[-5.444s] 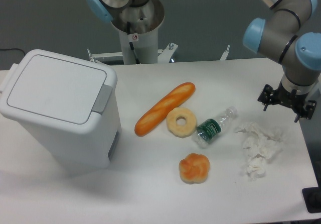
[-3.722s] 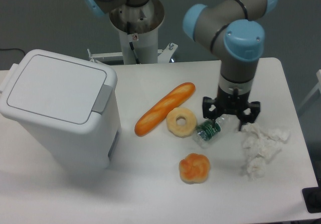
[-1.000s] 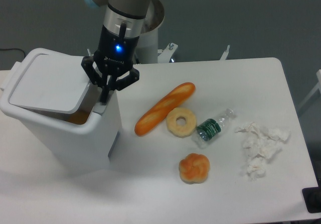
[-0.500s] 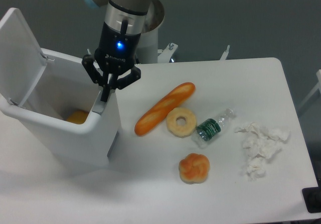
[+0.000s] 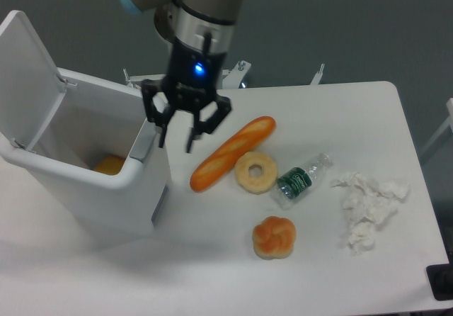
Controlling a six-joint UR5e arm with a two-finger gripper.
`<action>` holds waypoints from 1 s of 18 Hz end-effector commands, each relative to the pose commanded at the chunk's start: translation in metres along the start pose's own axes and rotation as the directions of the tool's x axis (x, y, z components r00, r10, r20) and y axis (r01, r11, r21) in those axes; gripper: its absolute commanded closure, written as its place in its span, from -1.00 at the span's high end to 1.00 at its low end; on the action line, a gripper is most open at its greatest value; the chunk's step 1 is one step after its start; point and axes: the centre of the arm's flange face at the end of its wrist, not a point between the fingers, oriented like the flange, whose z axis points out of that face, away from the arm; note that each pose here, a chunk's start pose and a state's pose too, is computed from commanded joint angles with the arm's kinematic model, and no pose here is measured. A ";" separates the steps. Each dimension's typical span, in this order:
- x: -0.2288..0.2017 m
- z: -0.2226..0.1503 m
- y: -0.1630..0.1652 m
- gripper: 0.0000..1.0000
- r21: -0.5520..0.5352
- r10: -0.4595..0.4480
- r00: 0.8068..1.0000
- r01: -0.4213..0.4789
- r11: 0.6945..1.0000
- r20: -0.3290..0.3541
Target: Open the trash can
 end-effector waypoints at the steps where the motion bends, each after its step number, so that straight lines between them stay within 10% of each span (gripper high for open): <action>1: -0.017 0.007 -0.003 1.00 -0.013 -0.014 1.000 0.014 1.000 0.022; 8: -0.094 0.065 0.004 1.00 -0.245 0.174 0.962 -0.121 0.962 0.208; 13: -0.164 0.092 0.015 1.00 -0.316 0.331 0.927 -0.266 0.911 0.173; 18: -0.208 0.113 0.011 1.00 -0.356 0.508 0.852 -0.440 0.824 0.122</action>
